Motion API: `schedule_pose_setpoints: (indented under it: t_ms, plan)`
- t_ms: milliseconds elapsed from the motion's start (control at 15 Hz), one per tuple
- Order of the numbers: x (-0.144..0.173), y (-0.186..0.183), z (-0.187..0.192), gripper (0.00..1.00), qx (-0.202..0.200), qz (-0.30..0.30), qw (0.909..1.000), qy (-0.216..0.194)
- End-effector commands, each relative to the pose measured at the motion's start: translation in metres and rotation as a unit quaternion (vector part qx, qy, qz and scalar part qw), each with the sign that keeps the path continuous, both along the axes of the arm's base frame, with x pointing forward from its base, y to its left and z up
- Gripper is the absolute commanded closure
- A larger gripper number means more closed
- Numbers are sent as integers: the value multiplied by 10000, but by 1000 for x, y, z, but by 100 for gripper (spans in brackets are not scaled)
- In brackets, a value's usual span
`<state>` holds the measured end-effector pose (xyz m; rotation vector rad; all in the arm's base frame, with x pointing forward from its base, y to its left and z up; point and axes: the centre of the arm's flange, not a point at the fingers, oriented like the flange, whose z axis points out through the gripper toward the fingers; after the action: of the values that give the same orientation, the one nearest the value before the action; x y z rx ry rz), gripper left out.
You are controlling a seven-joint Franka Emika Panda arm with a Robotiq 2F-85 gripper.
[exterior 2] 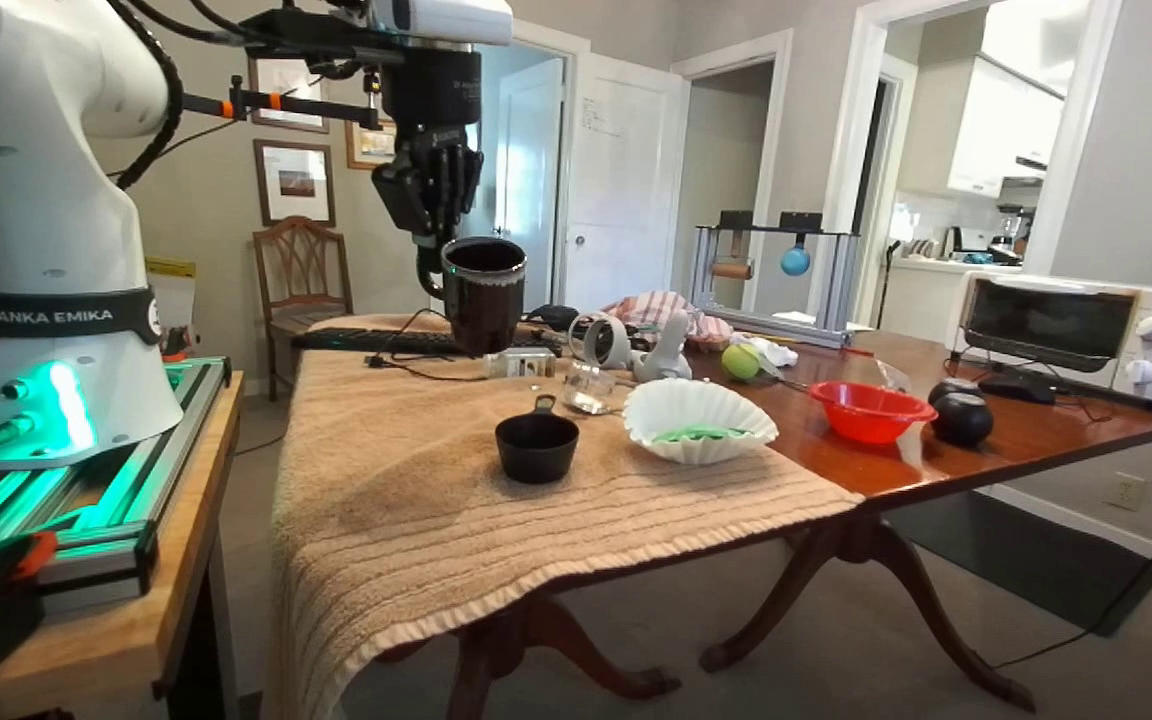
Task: Pour the contents in the brown mug into the black measuring cup.
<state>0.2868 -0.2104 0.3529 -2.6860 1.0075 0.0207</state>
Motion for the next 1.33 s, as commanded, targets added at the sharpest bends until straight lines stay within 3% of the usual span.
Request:
schedule_pose_setpoints:
  t_ms: [0, 467, 800, 1267]
  plan:
    - [18, -14, 3, 96, -429, 383, 9982, 173]
    - [72, -13, 7, 96, -1340, 1316, 9819, 234]
    - [117, 15, -8, 96, -1527, 2134, 9644, 334]
    - [156, 36, -39, 96, -1628, 2527, 9526, 468]
